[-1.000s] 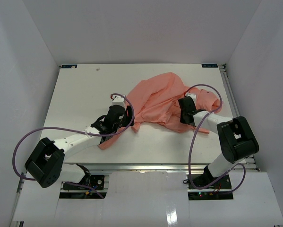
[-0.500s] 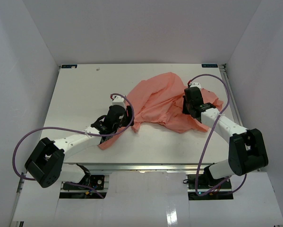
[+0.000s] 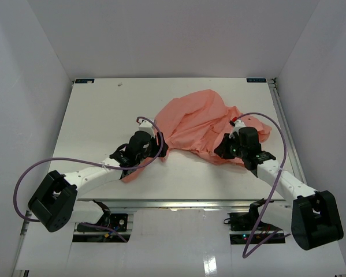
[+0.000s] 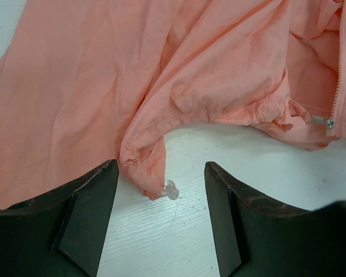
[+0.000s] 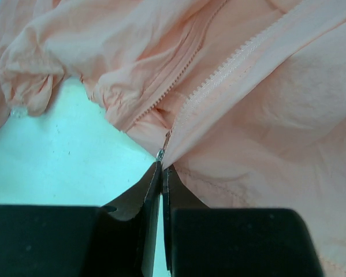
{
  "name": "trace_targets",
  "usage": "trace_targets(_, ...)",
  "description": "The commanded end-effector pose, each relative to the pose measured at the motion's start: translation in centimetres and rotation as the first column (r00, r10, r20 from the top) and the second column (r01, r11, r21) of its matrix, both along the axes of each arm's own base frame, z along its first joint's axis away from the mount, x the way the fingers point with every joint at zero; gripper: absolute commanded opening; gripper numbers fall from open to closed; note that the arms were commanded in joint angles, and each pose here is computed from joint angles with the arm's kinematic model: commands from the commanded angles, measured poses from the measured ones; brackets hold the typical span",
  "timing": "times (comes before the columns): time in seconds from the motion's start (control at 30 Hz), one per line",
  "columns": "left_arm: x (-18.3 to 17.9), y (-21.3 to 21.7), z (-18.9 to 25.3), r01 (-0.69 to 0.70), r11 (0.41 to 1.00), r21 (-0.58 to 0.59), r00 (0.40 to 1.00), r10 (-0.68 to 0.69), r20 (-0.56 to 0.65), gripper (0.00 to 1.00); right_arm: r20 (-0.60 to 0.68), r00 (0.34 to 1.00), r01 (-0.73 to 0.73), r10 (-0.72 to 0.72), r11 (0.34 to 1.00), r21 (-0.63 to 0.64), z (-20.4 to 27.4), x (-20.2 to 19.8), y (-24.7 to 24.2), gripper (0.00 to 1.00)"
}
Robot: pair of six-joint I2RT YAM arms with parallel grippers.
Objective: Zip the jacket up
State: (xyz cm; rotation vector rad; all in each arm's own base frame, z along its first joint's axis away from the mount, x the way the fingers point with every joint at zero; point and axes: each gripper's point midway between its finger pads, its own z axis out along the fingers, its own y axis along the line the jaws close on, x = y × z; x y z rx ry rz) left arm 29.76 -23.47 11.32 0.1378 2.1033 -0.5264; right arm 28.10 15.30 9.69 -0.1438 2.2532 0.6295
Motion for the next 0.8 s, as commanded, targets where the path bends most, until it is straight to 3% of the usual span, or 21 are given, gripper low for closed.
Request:
trace_targets(0.0, 0.1, -0.5, 1.9, 0.022, 0.999, -0.040, 0.998, -0.020, 0.052, 0.72, 0.055, 0.995, -0.086, 0.080, 0.990, 0.116, 1.7, -0.9, 1.9, 0.08)
trace_targets(0.13, 0.3, -0.5, 1.7, 0.017, 0.999, -0.028, 0.999, -0.016, 0.045, 0.72, -0.040, 0.997, -0.056, 0.061, 0.991, 0.120, -0.8, -2.4, 1.5, 0.09)
trace_targets(0.27, 0.3, -0.4, 1.8, 0.015, 0.999, -0.029, 0.999, -0.014, 0.049, 0.72, -0.088, 0.994, 0.060, -0.058, 0.998, 0.027, -3.3, -2.6, -0.8, 0.23)
trace_targets(0.43, 0.2, -0.3, 2.1, 0.014, 0.999, -0.031, 0.999, -0.012, 0.053, 0.72, -0.062, 0.990, 0.123, -0.123, 0.992, -0.008, -2.4, -1.6, -1.5, 0.39)
trace_targets(0.77, 0.2, -0.2, 2.3, 0.006, 1.000, -0.030, 0.998, -0.004, 0.060, 0.72, 0.027, 0.953, 0.300, -0.301, 0.937, -0.179, 0.1, -0.2, -5.1, 0.41)
